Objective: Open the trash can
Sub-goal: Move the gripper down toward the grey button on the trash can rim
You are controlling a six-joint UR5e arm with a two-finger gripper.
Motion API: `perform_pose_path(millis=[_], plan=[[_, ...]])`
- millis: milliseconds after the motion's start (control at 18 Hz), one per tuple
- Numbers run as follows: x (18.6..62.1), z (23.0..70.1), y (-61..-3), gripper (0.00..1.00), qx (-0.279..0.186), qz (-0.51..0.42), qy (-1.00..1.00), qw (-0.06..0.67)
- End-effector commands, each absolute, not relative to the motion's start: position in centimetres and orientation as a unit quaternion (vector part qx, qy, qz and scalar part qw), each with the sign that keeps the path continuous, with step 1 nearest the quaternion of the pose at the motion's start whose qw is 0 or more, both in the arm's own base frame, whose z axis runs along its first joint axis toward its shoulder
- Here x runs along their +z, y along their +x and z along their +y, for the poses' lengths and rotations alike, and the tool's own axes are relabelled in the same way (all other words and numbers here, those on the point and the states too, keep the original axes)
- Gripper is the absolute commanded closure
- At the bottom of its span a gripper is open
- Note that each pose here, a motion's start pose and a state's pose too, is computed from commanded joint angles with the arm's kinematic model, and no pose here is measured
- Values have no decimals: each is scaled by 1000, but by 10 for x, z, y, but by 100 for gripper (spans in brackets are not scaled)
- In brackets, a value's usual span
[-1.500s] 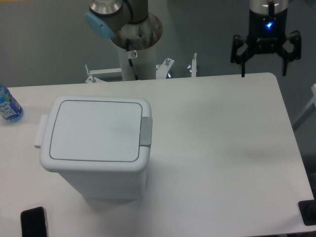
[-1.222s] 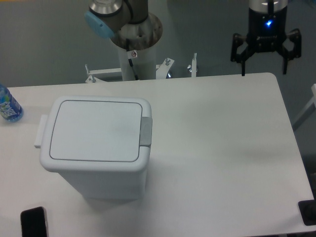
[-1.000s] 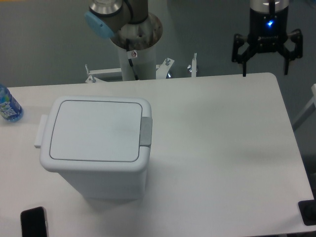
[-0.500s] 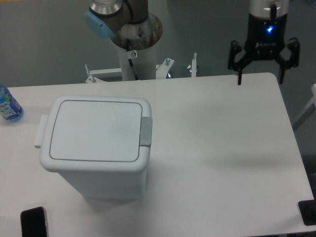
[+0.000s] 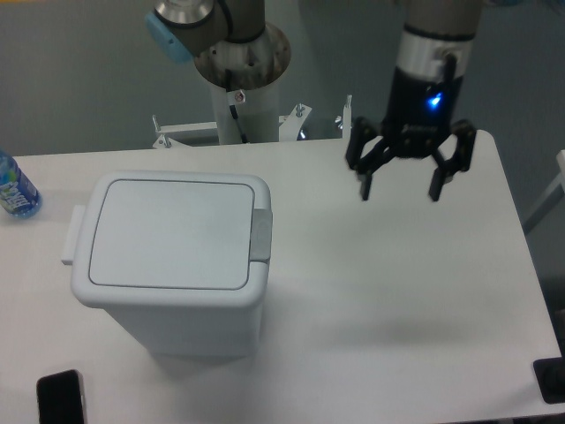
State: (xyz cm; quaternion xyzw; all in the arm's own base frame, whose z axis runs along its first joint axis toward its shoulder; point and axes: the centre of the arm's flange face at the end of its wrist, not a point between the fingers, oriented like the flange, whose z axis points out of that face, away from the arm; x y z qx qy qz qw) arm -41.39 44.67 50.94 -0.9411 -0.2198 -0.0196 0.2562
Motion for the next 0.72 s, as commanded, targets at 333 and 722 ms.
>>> perform_pose_path(millis=[333, 722], plan=[[503, 461, -394, 0, -36, -236, -939, 249], [497, 476, -376, 0, -46, -227, -942, 244]])
